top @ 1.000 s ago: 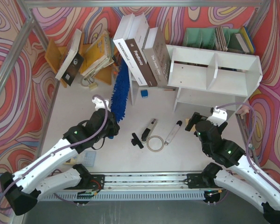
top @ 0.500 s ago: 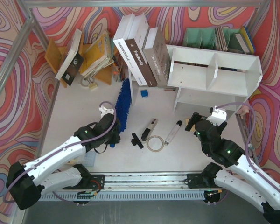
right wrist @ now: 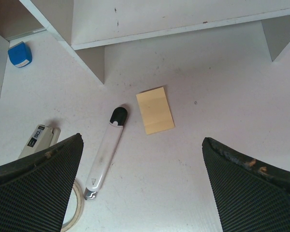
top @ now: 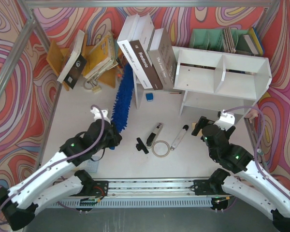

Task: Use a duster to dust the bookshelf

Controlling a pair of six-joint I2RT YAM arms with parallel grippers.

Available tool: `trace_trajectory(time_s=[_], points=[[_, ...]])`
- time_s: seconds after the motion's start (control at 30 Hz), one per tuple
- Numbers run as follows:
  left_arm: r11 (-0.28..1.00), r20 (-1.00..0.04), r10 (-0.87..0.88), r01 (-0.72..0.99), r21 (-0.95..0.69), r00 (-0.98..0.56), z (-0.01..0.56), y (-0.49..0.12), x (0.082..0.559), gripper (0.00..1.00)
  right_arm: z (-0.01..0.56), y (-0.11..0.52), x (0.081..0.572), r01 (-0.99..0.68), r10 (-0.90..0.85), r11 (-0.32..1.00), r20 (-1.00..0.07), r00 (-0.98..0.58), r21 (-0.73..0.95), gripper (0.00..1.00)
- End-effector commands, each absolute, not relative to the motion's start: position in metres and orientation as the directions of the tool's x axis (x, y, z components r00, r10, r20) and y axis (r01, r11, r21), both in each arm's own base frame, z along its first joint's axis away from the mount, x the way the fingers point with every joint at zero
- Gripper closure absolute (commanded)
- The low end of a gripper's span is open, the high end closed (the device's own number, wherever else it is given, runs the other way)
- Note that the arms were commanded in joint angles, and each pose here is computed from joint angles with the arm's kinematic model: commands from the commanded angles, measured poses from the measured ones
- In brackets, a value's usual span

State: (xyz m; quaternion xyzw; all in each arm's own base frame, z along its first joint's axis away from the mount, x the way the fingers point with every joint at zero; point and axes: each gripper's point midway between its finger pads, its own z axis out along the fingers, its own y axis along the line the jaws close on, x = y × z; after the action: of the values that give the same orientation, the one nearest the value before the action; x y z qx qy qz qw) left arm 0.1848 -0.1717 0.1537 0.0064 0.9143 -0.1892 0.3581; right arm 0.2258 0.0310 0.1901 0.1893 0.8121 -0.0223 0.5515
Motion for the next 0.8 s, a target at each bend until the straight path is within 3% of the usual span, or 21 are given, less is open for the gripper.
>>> trace_trajectory(time_s=[0.0, 0.23, 0.47, 0.77], points=[[0.905, -0.795, -0.209, 0.196, -0.378, -0.569, 0.216, -0.161, 0.201, 1.00, 0.191, 0.027, 0.225, 0.351, 0.287, 0.920, -0.908, -0.304, 0.174, 0.01], [0.860, -0.848, -0.268, 0.283, -0.424, -0.458, 0.250, -0.155, 0.194, 1.00, 0.191, 0.027, 0.226, 0.351, 0.283, 0.921, -0.909, -0.307, 0.168, 0.01], [0.831, -0.814, -0.204, 0.343, -0.437, -0.544, 0.235, -0.178, 0.188, 1.00, 0.190, 0.029, 0.228, 0.348, 0.275, 0.924, -0.909, -0.315, 0.159, 0.01], [0.822, -0.708, -0.139, 0.319, -0.473, -0.692, 0.167, -0.204, 0.181, 1.00, 0.187, 0.028, 0.227, 0.351, 0.273, 0.924, -0.907, -0.320, 0.154, 0.01]])
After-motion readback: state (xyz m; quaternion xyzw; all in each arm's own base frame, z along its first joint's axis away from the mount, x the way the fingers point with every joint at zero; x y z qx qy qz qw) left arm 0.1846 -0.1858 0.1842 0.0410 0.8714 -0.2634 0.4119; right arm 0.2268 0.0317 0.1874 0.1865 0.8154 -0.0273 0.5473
